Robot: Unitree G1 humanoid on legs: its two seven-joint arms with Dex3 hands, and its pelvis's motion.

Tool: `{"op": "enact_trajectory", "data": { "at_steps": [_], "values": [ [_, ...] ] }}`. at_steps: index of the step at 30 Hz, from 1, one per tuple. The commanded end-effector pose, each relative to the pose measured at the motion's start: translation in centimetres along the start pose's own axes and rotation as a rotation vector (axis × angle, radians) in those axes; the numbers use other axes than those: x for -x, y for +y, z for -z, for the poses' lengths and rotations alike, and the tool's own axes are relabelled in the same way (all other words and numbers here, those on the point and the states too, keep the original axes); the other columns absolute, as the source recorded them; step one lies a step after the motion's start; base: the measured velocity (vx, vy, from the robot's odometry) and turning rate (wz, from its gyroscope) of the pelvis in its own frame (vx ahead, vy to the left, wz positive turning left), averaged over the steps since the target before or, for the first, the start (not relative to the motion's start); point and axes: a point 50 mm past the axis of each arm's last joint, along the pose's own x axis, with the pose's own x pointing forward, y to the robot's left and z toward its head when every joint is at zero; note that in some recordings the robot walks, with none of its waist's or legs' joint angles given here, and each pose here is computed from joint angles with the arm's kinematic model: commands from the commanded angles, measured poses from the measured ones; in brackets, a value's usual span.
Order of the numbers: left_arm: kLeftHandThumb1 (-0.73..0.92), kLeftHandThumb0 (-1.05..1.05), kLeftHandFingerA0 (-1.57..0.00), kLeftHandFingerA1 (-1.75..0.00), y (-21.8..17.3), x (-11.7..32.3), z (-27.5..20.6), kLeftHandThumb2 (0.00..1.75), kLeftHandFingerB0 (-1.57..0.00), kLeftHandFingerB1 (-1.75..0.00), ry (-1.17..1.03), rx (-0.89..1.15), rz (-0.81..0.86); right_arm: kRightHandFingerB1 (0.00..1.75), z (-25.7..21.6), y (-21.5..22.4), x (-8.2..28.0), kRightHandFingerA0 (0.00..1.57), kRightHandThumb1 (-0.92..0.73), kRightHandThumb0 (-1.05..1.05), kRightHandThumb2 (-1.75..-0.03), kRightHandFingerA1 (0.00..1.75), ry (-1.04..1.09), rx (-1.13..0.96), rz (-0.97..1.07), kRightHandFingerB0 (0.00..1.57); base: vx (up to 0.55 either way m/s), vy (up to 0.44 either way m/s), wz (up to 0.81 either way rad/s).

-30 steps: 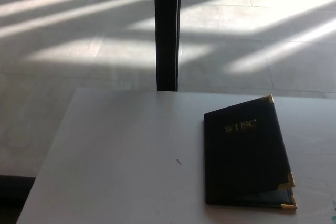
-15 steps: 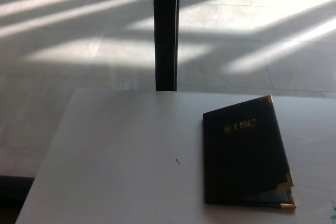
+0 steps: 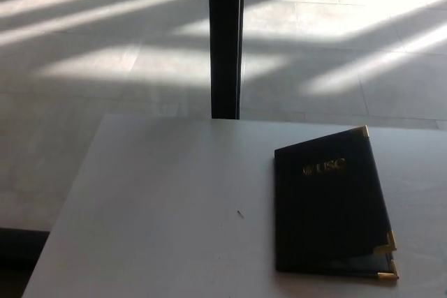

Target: There is a diary kept infront of the robot and the robot uses its right hand to grab its cover and puses it to the left to open it.

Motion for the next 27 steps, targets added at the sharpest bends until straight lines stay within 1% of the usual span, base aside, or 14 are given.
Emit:
{"op": "enact_trajectory", "data": {
  "at_steps": [1, 4, 5, 6, 7, 8, 9, 11, 12, 13, 18, 20, 21, 27],
  "values": [
    [0.92, -1.05, -0.23, -1.66, 1.5, -0.2, -2.1, 1.19, -0.12, -1.34, -0.041, 0.138, -0.042, 0.62, -0.3, 8.7, 2.5, 0.65, -0.92, -0.82, -0.83, 0.7, 0.116, -0.171, -0.154, 0.5, 0.0, 0.0, 0.0],
    [0.92, -1.05, -0.31, -1.68, 1.6, -0.2, -2.1, 1.2, -0.18, -1.37, -0.041, 0.132, -0.058, 0.49, 1.0, 10.6, 3.8, 0.44, -0.92, -0.83, -0.75, 0.61, 0.176, -0.193, -0.237, 0.35, 0.0, 0.0, 0.0],
    [0.7, -0.89, -0.37, -1.16, 1.6, -0.2, -2.2, 1.54, 0.0, -0.88, -0.041, 0.148, -0.064, 0.45, 1.5, 11.1, 4.3, 0.39, -0.91, -0.84, -0.74, 0.6, 0.2, -0.187, -0.27, 0.31, 0.0, 0.0, 0.0],
    [0.92, -1.05, -0.27, -1.66, 1.5, -0.2, -2.1, 1.19, -0.16, -1.38, -0.039, 0.157, -0.056, 0.5, 2.0, 11.4, 4.6, 0.32, -0.78, -0.83, -1.08, 0.58, 0.224, -0.172, -0.286, 0.27, 0.0, 0.0, 0.0],
    [0.92, -1.05, -0.28, -1.67, 1.5, -0.2, -2.1, 1.19, -0.16, -1.39, -0.044, 0.149, -0.05, 0.37, 3.1, 12.0, 5.2, 0.31, -0.92, -0.83, -0.75, 0.48, 0.27, -0.143, -0.34, 0.21, 0.0, 0.0, 0.0],
    [0.92, -1.05, -0.28, -1.67, 1.6, -0.2, -2.1, 1.19, -0.16, -1.39, -0.045, 0.148, -0.049, 0.37, 3.2, 12.1, 5.3, 0.31, -0.92, -0.83, -0.75, 0.48, 0.276, -0.139, -0.345, 0.21, 0.0, 0.0, 0.0],
    [0.71, -0.97, -0.31, -1.16, 1.5, -0.2, -2.1, 1.57, 0.0, -0.92, -0.043, 0.154, -0.055, 0.38, 3.6, 12.3, 5.5, 0.34, -0.92, -0.8, -0.75, 0.5, 0.297, -0.132, -0.345, 0.23, 0.0, 0.0, 0.0],
    [0.73, -1.05, -0.27, -1.19, 1.6, -0.2, -2.1, 1.61, 0.0, -0.98, -0.043, 0.161, -0.059, 0.41, 5.5, 13.0, 6.4, 0.37, -0.92, -0.76, -0.78, 0.56, 0.388, -0.134, -0.379, 0.22, 0.0, 0.0, 0.0],
    [0.65, -0.87, -0.26, -1.08, 1.6, -0.2, -2.1, 1.5, 0.0, -0.87, -0.041, 0.152, -0.052, 0.42, 6.0, 13.1, 6.6, 0.37, -0.92, -0.75, -0.79, 0.57, 0.407, -0.124, -0.388, 0.23, 0.0, 0.0, 0.0],
    [0.92, -1.05, -0.25, -1.67, 1.6, -0.2, -2.2, 1.19, -0.15, -1.38, -0.038, 0.157, -0.05, 0.43, 6.6, 13.1, 7.0, 0.39, -0.92, -0.75, -0.8, 0.59, 0.425, -0.111, -0.402, 0.24, 0.0, 0.0, 0.0],
    [0.92, -1.05, -0.22, -1.71, 1.6, -0.2, -2.1, 1.18, -0.15, -1.39, -0.037, 0.166, -0.055, 0.43, 9.1, 13.1, 8.2, 0.42, -0.92, -0.8, -0.75, 0.6, 0.531, -0.087, -0.411, 0.25, 0.0, 0.0, 0.0],
    [0.92, -1.05, -0.25, -1.68, 1.6, -0.2, -2.1, 1.18, -0.15, -1.4, -0.04, 0.161, -0.049, 0.43, 10.6, 13.1, 8.9, 0.46, -0.92, -0.79, -0.75, 0.58, 0.59, -0.08, -0.388, 0.33, 0.0, 0.0, 0.0],
    [0.67, -0.89, -0.31, -1.11, 1.6, -0.2, -2.1, 1.51, 0.0, -0.87, -0.041, 0.163, -0.051, 0.46, 11.1, 13.2, 9.2, 0.45, -0.92, -0.81, -0.74, 0.6, 0.609, -0.077, -0.386, 0.31, 0.0, 0.0, 0.0],
    [0.74, -0.98, -0.28, -1.16, 1.6, -0.3, -2.2, 1.59, 0.0, -0.93, -0.035, 0.166, -0.068, 0.45, 13.8, 13.5, 11.5, 0.43, -0.91, -0.79, -0.74, 0.61, 0.72, -0.074, -0.396, 0.28, 0.0, 0.0, 0.0]
  ]
}}
